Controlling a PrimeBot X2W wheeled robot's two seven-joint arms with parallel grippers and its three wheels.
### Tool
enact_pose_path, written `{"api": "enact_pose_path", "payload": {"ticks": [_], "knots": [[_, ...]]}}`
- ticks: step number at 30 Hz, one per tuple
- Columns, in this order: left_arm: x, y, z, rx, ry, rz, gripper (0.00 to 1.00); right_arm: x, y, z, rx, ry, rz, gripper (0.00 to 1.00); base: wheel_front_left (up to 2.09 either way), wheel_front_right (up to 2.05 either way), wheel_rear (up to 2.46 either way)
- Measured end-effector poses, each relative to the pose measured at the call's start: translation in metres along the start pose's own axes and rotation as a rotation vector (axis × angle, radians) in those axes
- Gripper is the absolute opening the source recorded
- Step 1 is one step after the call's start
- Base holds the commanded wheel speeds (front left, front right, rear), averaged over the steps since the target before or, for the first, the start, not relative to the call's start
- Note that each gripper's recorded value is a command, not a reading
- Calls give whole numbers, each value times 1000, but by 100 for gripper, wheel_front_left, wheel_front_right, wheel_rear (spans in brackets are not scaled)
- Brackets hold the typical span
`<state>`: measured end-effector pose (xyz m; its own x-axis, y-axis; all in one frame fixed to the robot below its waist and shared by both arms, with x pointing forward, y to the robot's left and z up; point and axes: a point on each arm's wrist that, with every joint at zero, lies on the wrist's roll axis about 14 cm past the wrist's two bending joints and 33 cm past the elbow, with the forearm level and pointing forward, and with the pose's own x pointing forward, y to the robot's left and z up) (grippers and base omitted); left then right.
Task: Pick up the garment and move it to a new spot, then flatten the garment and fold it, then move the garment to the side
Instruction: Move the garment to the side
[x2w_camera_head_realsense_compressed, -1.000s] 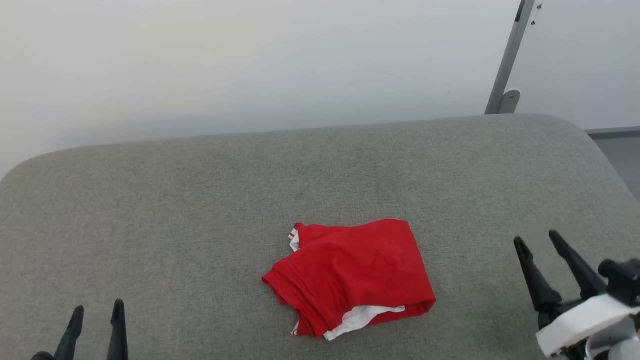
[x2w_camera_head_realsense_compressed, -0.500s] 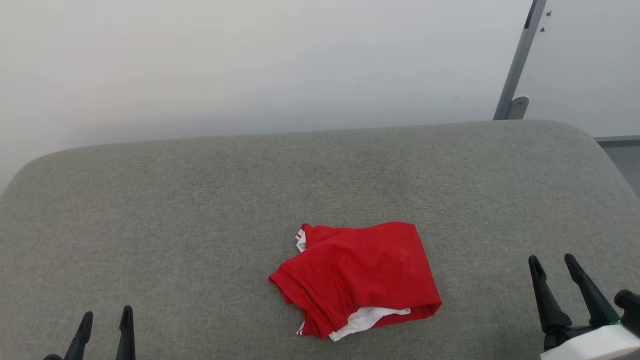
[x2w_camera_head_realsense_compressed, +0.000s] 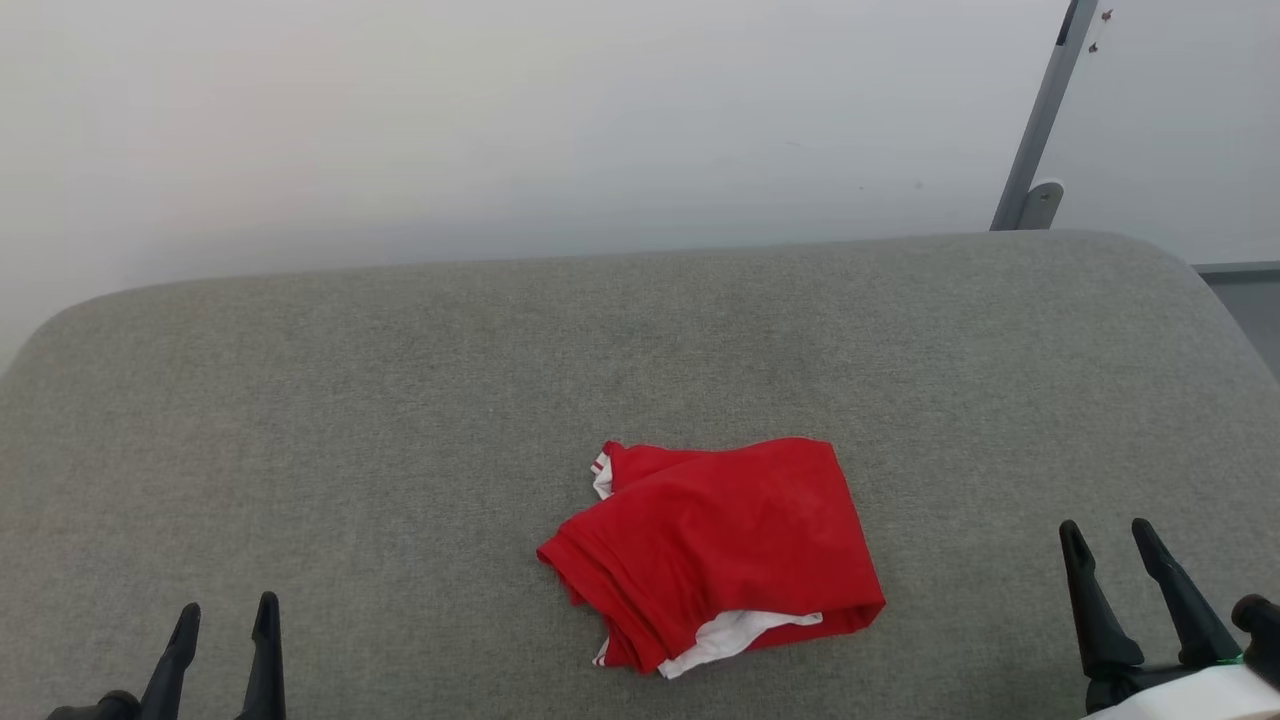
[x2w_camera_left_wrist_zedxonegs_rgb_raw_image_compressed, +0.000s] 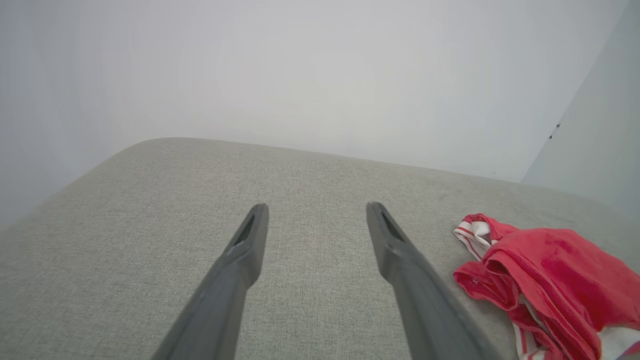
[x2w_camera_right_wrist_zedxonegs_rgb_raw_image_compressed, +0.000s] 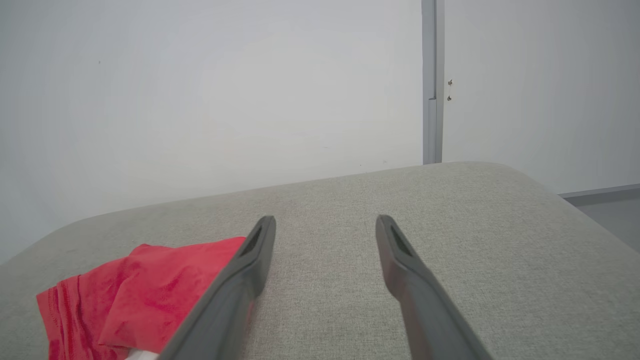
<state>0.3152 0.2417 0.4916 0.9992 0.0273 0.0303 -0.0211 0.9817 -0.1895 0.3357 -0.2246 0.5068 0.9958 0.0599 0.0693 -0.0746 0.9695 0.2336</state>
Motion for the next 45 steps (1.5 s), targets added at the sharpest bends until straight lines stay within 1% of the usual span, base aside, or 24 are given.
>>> {"api": "enact_pose_path", "payload": {"ticks": [6, 11, 12, 13, 16, 20, 22, 27, 31, 32, 40, 45], "knots": [[2, -3, -1, -8, 1, -5, 100, 0, 1, -2, 9, 3, -5, 100, 0, 0, 0], [3, -3, 0, -23, -5, 5, 100, 0, 5, -13, 34, 31, 1, 100, 0, 0, 0], [3, -1, 0, -25, -6, 10, 100, 1, 12, -21, 39, 61, 23, 100, 0, 0, 0], [3, -1, 0, -25, -6, 10, 100, 1, 12, -21, 39, 61, 23, 100, 0, 0, 0], [2, 3, 1, -35, -10, 26, 100, 11, 23, -27, 37, 91, 77, 100, 0, 0, 0], [-2, 10, 1, -34, -8, 49, 100, 28, 38, -36, 25, 171, 155, 100, 0, 0, 0], [-5, 13, 0, -35, -6, 60, 100, 37, 45, -43, 46, 234, 179, 100, 0, 0, 0], [-14, 20, -3, -43, 4, 87, 100, 53, 61, -61, 31, 418, 255, 100, 0, 0, 0], [-22, 23, -9, -52, 23, 105, 100, 65, 69, -73, -1, 550, 301, 100, 0, 0, 0], [-23, 24, -12, -59, 31, 113, 100, 69, 70, -81, -22, 620, 315, 100, 0, 0, 0], [-22, 28, -20, -77, 58, 142, 100, 84, 77, -112, -78, 877, 353, 100, 0, 0, 0], [-21, 33, -24, -81, 72, 163, 100, 78, 77, -141, -90, 1082, 346, 100, 0, 0, 0]]}}
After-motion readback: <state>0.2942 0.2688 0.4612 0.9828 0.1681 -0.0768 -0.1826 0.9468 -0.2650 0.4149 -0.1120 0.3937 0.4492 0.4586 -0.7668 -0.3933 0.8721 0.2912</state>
